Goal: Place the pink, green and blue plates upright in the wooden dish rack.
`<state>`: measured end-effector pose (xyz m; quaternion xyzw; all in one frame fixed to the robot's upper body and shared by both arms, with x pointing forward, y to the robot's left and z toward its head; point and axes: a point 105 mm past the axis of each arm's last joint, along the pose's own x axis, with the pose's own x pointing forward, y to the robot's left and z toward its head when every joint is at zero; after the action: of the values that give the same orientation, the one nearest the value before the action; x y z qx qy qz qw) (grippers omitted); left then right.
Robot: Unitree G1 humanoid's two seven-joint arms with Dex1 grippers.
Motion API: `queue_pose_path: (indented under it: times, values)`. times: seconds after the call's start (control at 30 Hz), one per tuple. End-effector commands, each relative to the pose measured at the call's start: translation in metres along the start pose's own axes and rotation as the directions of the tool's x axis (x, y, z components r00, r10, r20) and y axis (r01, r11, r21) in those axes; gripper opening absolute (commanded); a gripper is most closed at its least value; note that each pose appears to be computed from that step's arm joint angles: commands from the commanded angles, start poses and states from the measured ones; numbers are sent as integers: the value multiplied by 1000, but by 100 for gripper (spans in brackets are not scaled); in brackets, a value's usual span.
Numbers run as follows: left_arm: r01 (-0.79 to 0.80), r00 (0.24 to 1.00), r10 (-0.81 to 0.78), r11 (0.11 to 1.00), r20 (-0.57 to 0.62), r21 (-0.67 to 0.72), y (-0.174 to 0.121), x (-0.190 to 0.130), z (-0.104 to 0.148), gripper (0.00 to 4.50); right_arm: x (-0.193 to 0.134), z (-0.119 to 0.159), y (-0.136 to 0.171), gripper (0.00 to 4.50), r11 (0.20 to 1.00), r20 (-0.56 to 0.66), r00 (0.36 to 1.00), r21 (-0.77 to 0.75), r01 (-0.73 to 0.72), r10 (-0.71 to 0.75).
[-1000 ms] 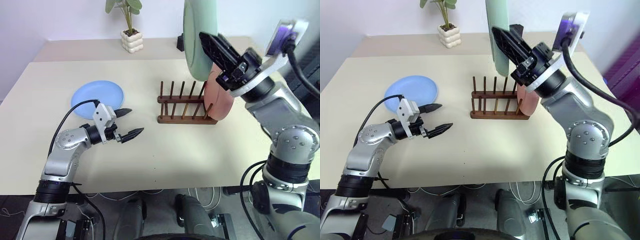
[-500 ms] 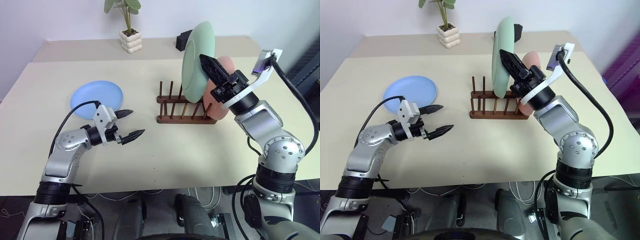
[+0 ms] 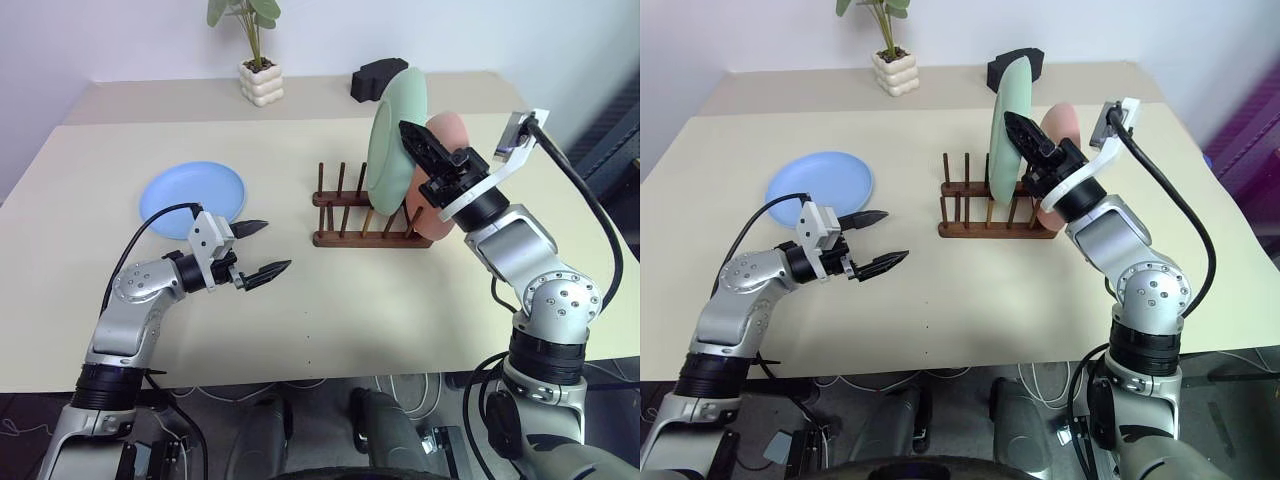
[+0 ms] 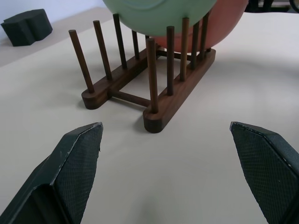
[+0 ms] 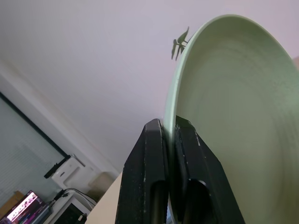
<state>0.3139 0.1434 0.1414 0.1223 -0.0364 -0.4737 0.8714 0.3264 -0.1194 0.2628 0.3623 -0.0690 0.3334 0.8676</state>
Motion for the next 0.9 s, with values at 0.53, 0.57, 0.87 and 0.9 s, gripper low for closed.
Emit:
queue_pose_path:
  times: [0.53, 0.57, 0.87, 0.9]
  values:
    - [-4, 999, 4, 1000, 35, 19, -3, 4, 16, 450, -2, 4, 3, 443, 1000, 9, 1000, -19, -7, 7]
    - [-5, 999, 4, 1000, 34, 18, -4, 4, 16, 450, -2, 5, 3, 443, 1000, 9, 1000, -22, -8, 8]
    - [-4, 999, 4, 1000, 36, 13, -4, 6, 19, 450, 1, 21, 14, 443, 976, -17, 1000, -214, -29, 26]
    - [-5, 999, 4, 1000, 36, 13, -4, 6, 19, 450, 1, 22, 15, 443, 975, -15, 1000, -222, -30, 27]
